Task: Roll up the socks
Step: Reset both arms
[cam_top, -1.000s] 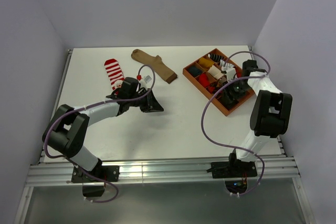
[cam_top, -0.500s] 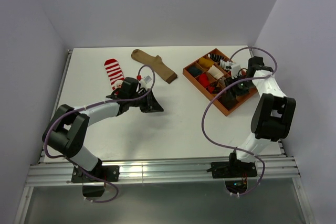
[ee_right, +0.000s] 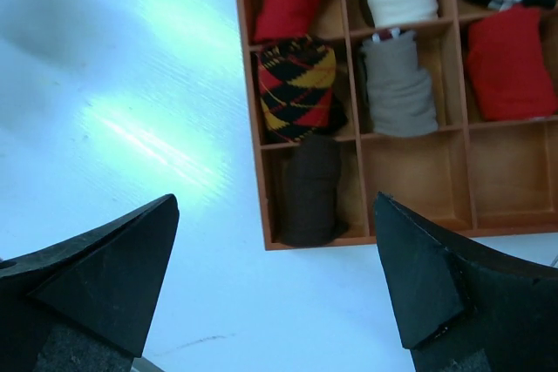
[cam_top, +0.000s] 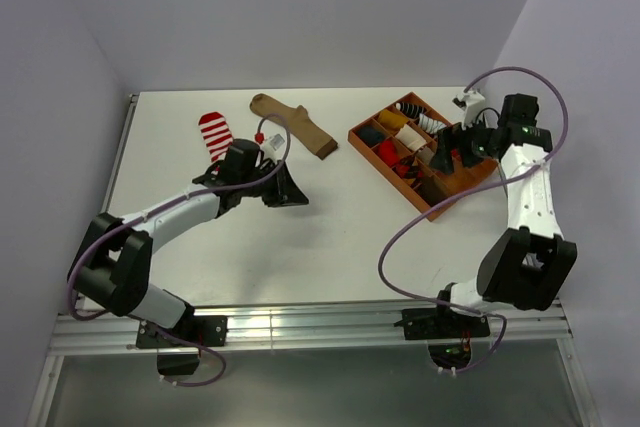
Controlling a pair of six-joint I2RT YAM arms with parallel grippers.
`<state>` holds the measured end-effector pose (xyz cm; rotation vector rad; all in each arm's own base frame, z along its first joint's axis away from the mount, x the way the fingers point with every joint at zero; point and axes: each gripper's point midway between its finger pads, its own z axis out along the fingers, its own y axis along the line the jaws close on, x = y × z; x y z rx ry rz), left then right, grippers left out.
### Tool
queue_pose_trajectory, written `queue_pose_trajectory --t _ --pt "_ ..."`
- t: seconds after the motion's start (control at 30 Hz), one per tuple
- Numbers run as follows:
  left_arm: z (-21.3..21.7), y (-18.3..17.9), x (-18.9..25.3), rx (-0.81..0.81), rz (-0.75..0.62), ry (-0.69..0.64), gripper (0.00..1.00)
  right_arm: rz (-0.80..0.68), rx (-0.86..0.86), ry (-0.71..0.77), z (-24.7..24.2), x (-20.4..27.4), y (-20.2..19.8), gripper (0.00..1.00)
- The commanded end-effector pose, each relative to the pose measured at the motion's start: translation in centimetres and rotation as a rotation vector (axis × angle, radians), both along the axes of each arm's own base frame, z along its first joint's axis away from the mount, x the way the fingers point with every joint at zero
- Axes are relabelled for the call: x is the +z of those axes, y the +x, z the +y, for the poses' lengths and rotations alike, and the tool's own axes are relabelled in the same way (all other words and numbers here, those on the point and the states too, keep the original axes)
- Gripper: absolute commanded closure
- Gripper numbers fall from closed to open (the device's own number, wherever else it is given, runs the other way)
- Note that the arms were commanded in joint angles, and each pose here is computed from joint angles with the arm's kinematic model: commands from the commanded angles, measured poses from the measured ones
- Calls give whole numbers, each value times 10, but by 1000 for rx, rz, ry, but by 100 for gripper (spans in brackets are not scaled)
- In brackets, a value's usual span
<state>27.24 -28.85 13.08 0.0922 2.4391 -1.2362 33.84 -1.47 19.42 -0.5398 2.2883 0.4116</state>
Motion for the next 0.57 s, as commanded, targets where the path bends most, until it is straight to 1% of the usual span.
queue_pose_trajectory --t 0.0,0.2,0.53 --pt "5 9 31 12 -95 15 79 -143 13 64 14 50 -2 0" --pt "10 11 41 30 -124 32 78 -266 -4 64 19 73 -9 0" --pt "11 11 46 36 -133 36 78 -308 21 69 25 83 -18 0"
